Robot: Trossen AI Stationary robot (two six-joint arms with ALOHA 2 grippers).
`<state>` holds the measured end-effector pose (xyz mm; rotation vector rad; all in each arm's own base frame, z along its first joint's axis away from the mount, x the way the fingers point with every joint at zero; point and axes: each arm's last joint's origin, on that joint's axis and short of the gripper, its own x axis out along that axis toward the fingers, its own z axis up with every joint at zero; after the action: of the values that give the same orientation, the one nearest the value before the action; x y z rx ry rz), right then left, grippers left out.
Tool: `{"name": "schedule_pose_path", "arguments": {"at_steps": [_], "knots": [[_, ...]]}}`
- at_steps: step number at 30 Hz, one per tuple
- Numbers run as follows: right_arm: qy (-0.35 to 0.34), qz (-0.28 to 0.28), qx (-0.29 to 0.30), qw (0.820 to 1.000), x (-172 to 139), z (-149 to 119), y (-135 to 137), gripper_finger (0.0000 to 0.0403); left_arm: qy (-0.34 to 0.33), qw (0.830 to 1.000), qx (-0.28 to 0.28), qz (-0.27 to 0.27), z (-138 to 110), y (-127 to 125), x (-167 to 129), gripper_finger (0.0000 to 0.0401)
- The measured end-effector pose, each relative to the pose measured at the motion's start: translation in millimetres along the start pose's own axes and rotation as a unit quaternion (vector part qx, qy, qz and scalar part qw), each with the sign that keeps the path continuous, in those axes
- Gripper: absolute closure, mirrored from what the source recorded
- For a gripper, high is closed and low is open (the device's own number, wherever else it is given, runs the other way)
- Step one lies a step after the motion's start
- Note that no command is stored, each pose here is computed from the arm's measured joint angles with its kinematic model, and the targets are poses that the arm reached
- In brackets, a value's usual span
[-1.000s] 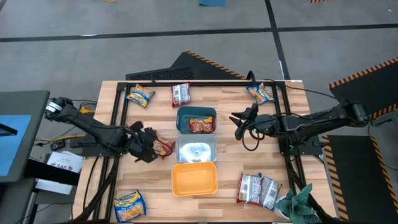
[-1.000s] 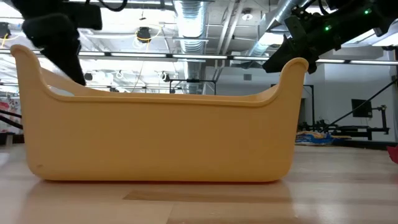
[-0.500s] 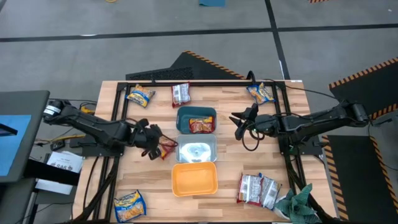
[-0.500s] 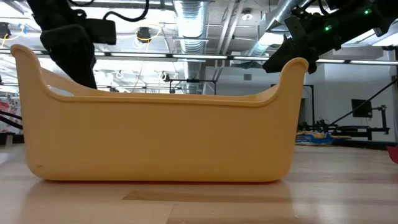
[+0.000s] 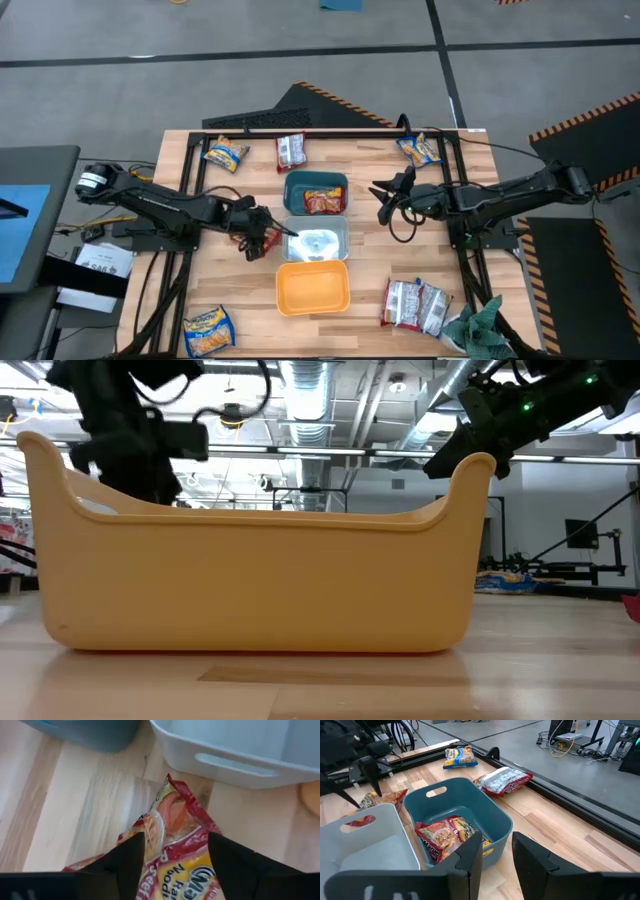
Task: Sort Maruchan noodles
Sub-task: Put the red noodle pack into the green bin
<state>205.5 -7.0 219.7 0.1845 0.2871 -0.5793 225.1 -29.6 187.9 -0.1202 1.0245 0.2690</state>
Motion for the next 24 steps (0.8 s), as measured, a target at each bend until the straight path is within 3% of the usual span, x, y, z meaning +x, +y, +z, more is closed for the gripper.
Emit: {"name": "schedule_pose_path", "arguments": {"at_steps": [9,13,16,20,24], "knots": [[0.001,0.0,-0.001,1.0,0.0,-0.2,0.0,0.0275,0.077,0.994,0.054,0.049,-9.5,-3.4,34.0,0.018],[0.001,0.0,0.0,1.0,0.0,-0.3,0.0,0.0275,0.102,0.991,0.059,0.06,-12.4,-5.2,44.7,0.0197],[0.002,0.0,0.003,1.0,0.0,-0.4,-0.1,0.0275,0.108,0.989,0.061,0.079,-14.0,-5.2,50.3,0.0248],[0.003,-0.001,0.003,1.0,0.0,-0.7,-0.2,0.0275,0.111,0.986,0.059,0.106,-15.5,-2.9,50.8,0.0368],[0.003,-0.001,0.002,1.0,0.0,-0.7,-0.2,0.0275,0.129,0.983,0.057,0.117,-17.9,1.5,40.6,0.0392]]}}
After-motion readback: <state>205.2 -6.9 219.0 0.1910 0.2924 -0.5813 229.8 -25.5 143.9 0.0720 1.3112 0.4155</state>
